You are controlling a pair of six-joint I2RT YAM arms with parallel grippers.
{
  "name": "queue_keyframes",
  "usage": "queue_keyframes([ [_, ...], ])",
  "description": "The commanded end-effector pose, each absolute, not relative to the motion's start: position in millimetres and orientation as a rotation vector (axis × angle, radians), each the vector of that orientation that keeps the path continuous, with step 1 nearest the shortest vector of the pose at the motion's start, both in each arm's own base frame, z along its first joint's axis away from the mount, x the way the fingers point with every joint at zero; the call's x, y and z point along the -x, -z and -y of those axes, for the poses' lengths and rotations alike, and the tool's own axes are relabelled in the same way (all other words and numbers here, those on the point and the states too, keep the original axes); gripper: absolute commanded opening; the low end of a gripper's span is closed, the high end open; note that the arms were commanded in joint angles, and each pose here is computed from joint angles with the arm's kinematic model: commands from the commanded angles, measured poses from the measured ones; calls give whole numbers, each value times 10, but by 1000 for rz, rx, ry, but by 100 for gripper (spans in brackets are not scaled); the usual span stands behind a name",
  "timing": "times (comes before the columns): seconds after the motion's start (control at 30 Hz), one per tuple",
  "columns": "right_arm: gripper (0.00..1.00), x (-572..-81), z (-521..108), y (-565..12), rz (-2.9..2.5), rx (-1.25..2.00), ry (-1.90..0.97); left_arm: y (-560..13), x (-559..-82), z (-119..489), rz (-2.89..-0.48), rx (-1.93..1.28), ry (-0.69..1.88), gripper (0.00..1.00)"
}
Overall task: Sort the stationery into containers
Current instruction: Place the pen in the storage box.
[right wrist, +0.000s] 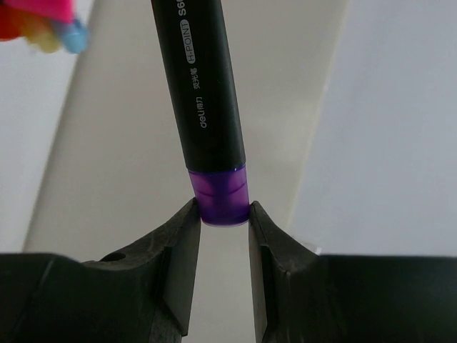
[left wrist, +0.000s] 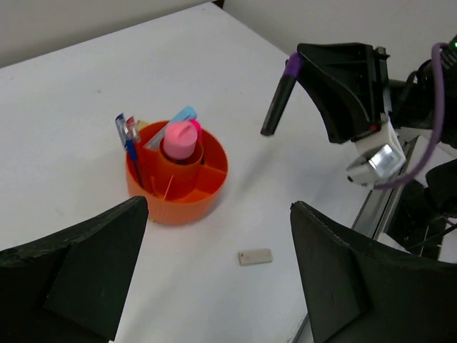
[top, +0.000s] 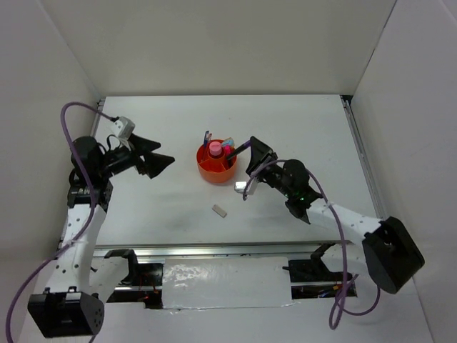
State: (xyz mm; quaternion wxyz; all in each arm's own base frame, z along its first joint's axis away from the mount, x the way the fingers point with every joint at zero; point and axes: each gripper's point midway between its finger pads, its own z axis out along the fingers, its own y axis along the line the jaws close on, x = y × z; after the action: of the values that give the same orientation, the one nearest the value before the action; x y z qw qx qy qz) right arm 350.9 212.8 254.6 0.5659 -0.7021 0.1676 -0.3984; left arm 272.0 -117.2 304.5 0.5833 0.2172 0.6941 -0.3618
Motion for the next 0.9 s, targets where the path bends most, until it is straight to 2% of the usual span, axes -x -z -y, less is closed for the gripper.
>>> queue_keyframes([
  [0.0, 0, -3118, -2310, -2964, -18, 1658, 1166, -3433, -2836, 1410, -1554, -592, 850, 93],
  [0.07, 0, -3031, -2327, -2986, -26, 1658, 1153, -3471, -2895, 1704, -1573, -666, 862, 91],
  [0.2, 0, -2888, -2396, -3019, -50, 1659, 1124, -3435, -3130, 1854, -1653, -649, 890, 91],
  [0.3, 0, -2831, -2442, -3030, -67, 1666, 1102, -3433, -3193, 2045, -1715, -769, 772, 91],
  [0.43, 0, -2798, -2506, -3033, -66, 1674, 1090, -3352, -2962, 2573, -1747, -978, 659, 92],
  [0.7, 0, -2789, -2514, -3050, -98, 1675, 1087, -3178, -3029, 2832, -1843, -1062, 673, 81],
  [0.87, 0, -2780, -2514, -3046, -106, 1672, 1083, -3040, -3061, 2876, -1884, -1083, 641, 81],
])
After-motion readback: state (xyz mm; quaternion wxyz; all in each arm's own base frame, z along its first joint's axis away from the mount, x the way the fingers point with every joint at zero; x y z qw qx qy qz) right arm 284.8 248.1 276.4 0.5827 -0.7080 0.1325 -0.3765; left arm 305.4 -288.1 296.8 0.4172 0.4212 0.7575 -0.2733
